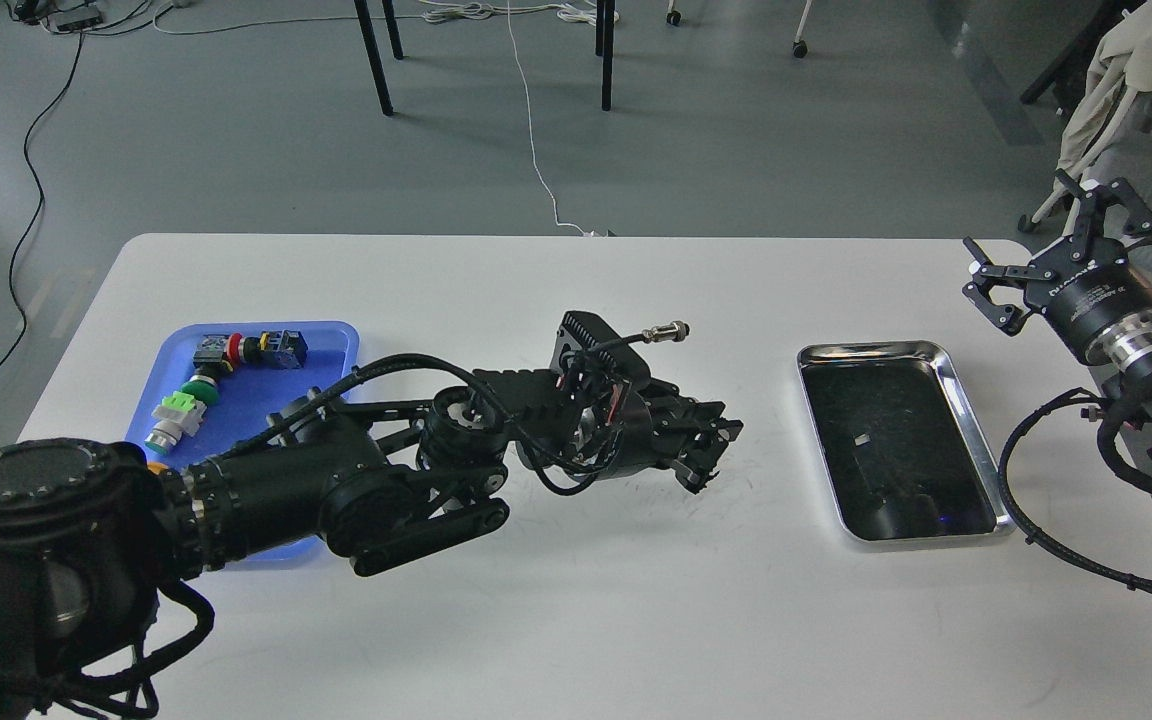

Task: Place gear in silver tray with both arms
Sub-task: 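Carry the black gear with the left gripper toward the table center, then open the left gripper to set the gear on the table, withdraw, then reach the right gripper down and grasp the black gear on the table, then move the gear into the silver tray and open the right gripper, then lift the right gripper away from the silver tray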

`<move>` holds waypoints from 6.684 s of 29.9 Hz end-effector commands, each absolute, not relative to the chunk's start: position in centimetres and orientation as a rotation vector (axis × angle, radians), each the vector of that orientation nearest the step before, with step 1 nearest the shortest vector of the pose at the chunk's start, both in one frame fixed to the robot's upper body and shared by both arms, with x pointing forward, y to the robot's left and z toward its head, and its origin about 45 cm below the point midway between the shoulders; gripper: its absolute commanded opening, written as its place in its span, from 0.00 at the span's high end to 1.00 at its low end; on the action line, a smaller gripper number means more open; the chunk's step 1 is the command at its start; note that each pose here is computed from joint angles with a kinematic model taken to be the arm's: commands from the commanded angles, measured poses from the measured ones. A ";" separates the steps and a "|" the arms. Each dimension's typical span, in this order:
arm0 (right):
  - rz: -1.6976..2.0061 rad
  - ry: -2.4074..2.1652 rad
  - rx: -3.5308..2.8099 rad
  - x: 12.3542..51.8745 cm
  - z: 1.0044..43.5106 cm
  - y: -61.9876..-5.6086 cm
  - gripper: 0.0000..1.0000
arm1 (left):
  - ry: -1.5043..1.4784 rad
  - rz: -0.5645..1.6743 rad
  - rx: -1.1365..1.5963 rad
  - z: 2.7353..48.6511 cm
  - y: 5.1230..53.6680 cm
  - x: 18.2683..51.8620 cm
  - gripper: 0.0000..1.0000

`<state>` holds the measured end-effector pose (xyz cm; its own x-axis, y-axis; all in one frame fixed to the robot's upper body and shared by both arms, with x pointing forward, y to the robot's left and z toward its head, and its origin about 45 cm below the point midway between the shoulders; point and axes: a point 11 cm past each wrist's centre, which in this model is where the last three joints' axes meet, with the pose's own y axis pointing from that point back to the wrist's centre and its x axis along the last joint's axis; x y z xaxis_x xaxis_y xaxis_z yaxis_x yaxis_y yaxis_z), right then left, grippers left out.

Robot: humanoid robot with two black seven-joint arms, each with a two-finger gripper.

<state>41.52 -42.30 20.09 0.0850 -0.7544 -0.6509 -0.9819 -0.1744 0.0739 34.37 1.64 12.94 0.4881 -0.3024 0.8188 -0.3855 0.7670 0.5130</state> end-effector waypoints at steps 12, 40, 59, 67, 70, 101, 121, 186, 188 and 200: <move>0.806 1.734 -1.982 41.3 20.1 -42.8 0.01 | -0.998 0.130 0.779 9.7 3.8 33.9 0.88; 0.761 1.597 -2.346 45.1 23.0 -34.6 0.01 | -0.766 0.504 0.538 14.5 3.2 35.7 0.03; 0.162 1.106 -3.304 46.4 30.8 -15.5 0.01 | -0.030 1.458 0.129 23.6 29.7 45.0 0.03; -0.282 0.640 -3.770 41.2 26.7 -9.8 0.01 | 0.104 1.583 0.131 22.4 37.4 42.8 0.03; -0.597 0.447 -3.977 39.6 23.8 -10.9 0.01 | 0.118 1.592 0.153 21.5 38.0 42.1 0.03; -1.332 -0.351 -4.209 36.1 14.7 -11.2 0.11 | 0.102 1.608 0.159 20.8 38.8 41.4 0.03; -1.383 -0.600 -4.197 35.3 14.4 -11.2 0.89 | 0.097 1.614 0.161 20.9 39.0 41.4 0.03; -0.174 1.717 -3.137 47.4 29.7 -30.4 0.06 | -0.083 1.527 0.253 27.1 43.0 40.1 0.03; 0.043 1.724 -2.890 47.5 31.2 -31.5 0.07 | -0.134 1.470 0.272 29.1 42.7 39.3 0.03; 0.895 1.483 -2.017 40.9 21.0 -36.8 0.06 | -0.502 0.949 0.818 28.2 39.9 30.6 0.03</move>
